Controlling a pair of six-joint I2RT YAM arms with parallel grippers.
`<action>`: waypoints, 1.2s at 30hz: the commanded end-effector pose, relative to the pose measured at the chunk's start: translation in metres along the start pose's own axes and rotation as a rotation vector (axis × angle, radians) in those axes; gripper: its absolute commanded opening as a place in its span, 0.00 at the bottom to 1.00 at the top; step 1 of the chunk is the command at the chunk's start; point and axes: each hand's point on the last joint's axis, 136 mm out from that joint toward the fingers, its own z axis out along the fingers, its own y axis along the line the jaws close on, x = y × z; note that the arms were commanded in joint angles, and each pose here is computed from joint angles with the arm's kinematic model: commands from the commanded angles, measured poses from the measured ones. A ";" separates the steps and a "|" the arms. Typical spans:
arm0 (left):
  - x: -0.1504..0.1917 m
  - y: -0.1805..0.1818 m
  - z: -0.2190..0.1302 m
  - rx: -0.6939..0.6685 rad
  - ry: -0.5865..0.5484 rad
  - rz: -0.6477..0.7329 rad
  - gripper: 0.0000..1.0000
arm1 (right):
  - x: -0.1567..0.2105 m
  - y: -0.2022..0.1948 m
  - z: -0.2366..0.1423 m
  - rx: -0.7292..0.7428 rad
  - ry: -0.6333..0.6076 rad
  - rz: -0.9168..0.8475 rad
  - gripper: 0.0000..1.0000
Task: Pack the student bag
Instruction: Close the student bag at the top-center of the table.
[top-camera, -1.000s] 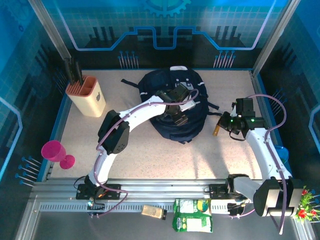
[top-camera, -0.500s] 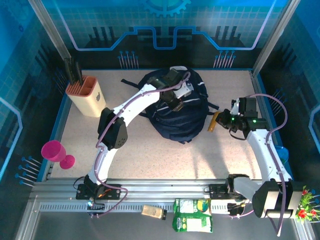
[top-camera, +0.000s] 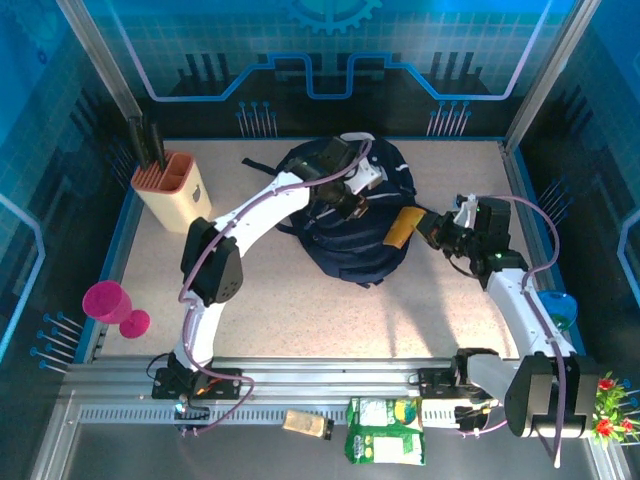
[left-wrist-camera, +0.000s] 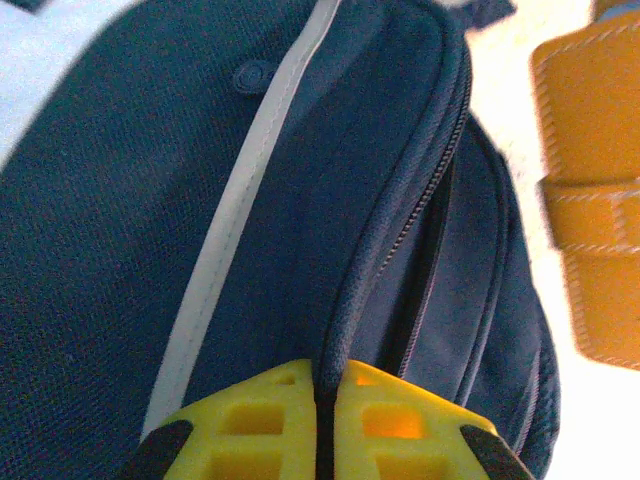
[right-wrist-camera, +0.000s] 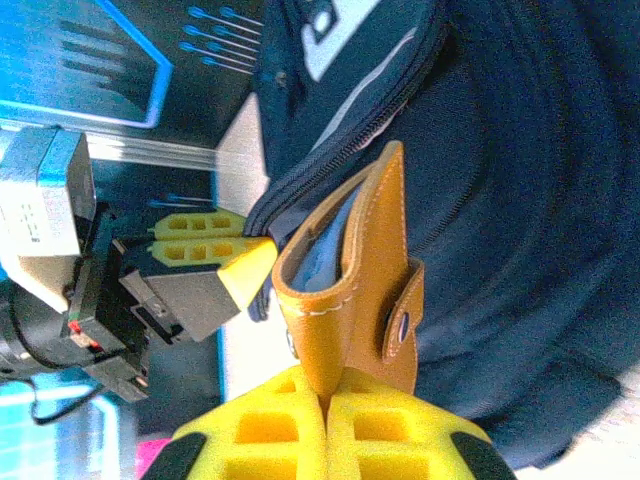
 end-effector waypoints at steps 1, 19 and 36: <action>-0.064 -0.016 -0.051 0.058 -0.266 -0.017 0.06 | -0.017 0.046 0.002 -0.207 -0.049 0.000 0.00; -0.093 -0.028 -0.062 0.161 -0.353 -0.134 0.07 | -0.022 0.021 0.080 -0.147 -0.146 0.189 0.01; -0.093 -0.028 -0.061 0.166 -0.346 -0.153 0.09 | -0.004 -0.022 0.120 0.062 -0.100 0.248 0.05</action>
